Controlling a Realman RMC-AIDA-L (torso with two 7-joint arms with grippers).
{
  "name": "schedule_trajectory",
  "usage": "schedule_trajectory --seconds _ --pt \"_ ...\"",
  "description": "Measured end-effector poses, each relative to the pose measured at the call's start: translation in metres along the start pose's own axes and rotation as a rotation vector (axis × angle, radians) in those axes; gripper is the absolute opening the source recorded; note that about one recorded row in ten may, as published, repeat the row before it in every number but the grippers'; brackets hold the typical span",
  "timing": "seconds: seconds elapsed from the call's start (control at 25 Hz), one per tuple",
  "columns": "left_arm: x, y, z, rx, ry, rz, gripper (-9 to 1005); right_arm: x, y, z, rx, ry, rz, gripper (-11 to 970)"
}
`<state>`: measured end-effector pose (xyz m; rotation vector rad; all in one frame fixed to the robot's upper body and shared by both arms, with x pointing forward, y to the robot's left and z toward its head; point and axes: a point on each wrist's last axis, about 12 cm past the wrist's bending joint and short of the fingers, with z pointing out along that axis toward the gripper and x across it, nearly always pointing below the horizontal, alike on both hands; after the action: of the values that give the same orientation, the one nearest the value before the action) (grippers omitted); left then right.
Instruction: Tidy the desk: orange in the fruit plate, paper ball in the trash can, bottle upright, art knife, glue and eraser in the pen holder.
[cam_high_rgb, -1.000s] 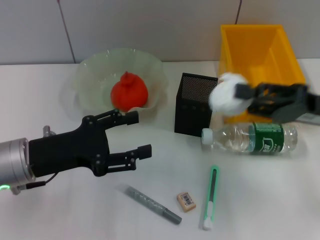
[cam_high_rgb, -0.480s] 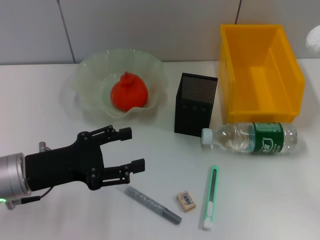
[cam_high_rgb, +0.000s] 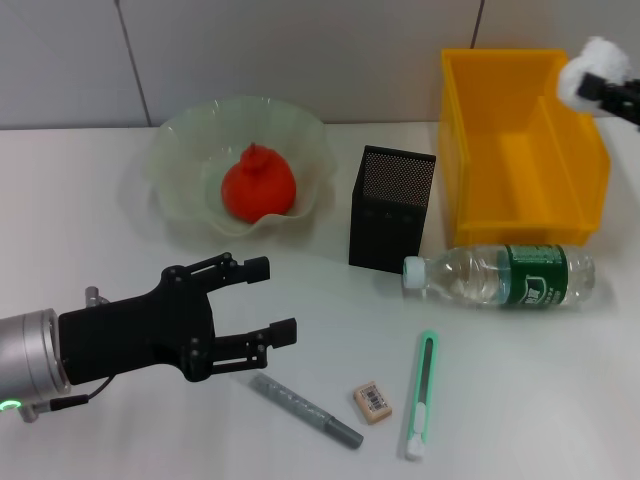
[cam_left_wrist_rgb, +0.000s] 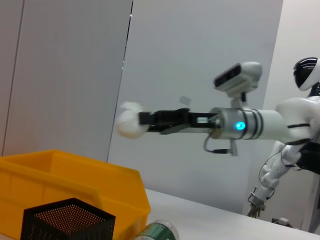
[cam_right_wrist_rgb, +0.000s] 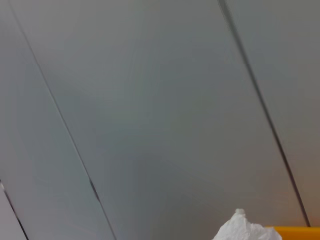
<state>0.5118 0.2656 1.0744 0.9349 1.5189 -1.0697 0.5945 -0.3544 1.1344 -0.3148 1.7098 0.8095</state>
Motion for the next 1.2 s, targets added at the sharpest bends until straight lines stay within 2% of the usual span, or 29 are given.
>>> schedule_trajectory --seconds 0.28,0.48,0.56,0.68,0.88,1.0,1.04,1.08,1.2 --pt "0.000 0.000 0.000 0.000 -0.007 -0.009 818 -0.004 0.001 0.046 0.059 0.142 -0.131 504" --pt "0.000 0.000 -0.001 -0.008 -0.014 -0.017 816 -0.002 0.003 0.058 0.094 0.155 -0.155 523" --pt "0.000 0.000 -0.001 -0.011 -0.016 -0.018 815 -0.003 0.003 0.059 0.102 0.155 -0.163 530" --pt "0.000 0.000 -0.001 -0.014 -0.016 -0.019 814 -0.004 0.002 0.059 0.112 0.154 -0.167 708" --pt "0.000 0.001 -0.001 -0.014 -0.016 -0.021 813 -0.005 0.000 0.058 0.130 0.137 -0.160 818" --pt "0.000 0.001 0.000 -0.017 -0.015 -0.022 812 -0.011 -0.001 0.054 0.140 0.066 -0.125 818" --pt "0.000 0.002 -0.001 -0.018 -0.014 -0.022 811 -0.018 0.001 0.046 0.113 -0.030 -0.094 818" --pt "0.000 0.002 -0.001 -0.018 -0.014 -0.022 811 -0.018 0.001 0.046 0.113 -0.030 -0.094 818" --pt "-0.001 0.002 0.000 -0.017 -0.014 -0.020 810 -0.032 0.012 0.025 -0.016 -0.203 -0.066 818"
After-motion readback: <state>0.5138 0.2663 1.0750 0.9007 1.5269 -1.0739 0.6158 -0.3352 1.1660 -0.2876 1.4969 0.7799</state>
